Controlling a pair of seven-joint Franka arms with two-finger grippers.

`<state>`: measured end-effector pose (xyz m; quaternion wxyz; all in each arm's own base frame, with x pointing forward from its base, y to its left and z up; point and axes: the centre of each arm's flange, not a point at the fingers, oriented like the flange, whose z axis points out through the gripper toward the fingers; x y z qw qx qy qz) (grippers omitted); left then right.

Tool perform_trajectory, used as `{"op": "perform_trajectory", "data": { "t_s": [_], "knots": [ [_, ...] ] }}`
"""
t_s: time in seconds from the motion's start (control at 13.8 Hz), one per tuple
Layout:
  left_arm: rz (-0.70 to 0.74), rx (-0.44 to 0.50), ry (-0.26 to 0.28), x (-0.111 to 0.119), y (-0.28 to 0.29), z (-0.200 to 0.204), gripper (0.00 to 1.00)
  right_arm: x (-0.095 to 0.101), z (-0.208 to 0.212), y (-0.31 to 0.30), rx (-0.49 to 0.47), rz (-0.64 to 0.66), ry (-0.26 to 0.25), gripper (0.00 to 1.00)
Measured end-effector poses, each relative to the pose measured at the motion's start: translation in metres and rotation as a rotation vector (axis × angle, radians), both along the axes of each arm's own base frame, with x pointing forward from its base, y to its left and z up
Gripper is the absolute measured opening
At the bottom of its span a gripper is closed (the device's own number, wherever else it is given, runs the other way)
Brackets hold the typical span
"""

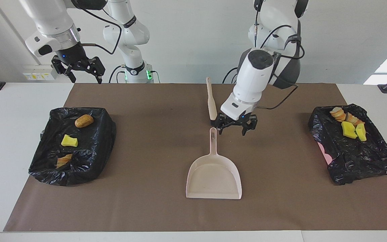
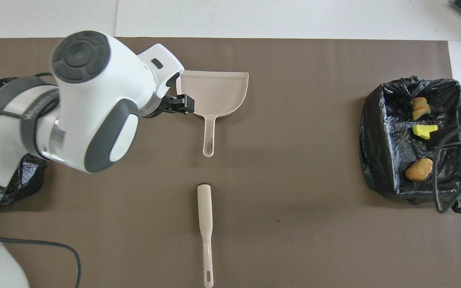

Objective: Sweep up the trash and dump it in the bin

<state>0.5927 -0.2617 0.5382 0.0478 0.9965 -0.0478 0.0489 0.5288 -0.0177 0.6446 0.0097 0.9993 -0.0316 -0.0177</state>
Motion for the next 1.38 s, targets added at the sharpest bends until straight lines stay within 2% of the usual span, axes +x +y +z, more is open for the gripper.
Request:
{"op": "perform_trajectory", "data": {
  "t_s": [0.22, 0.44, 0.65, 0.94, 1.09, 1.38],
  "knots": [
    [-0.03, 0.011, 0.003, -0.014, 0.089, 0.065, 1.0, 0.0, 0.0, -0.002, 0.0, -0.004, 0.0, 1.0],
    [-0.058, 0.018, -0.017, -0.028, 0.163, 0.106, 1.0, 0.0, 0.0, -0.002, 0.0, -0.003, 0.0, 1.0],
    [-0.032, 0.037, 0.002, -0.048, 0.221, 0.135, 1.0, 0.0, 0.0, -0.002, 0.0, -0.003, 0.0, 1.0],
    [-0.066, 0.092, 0.013, -0.064, 0.238, 0.168, 1.0, -0.001, 0.0, -0.001, 0.0, -0.001, 0.003, 1.0],
    [-0.072, 0.092, 0.009, -0.066, 0.235, 0.172, 1.0, -0.003, -0.002, -0.001, 0.001, -0.002, 0.024, 1.0],
    [-0.078, 0.092, 0.015, -0.072, 0.233, 0.173, 1.0, -0.002, -0.002, 0.008, 0.011, 0.012, 0.028, 1.0]
  ]
}}
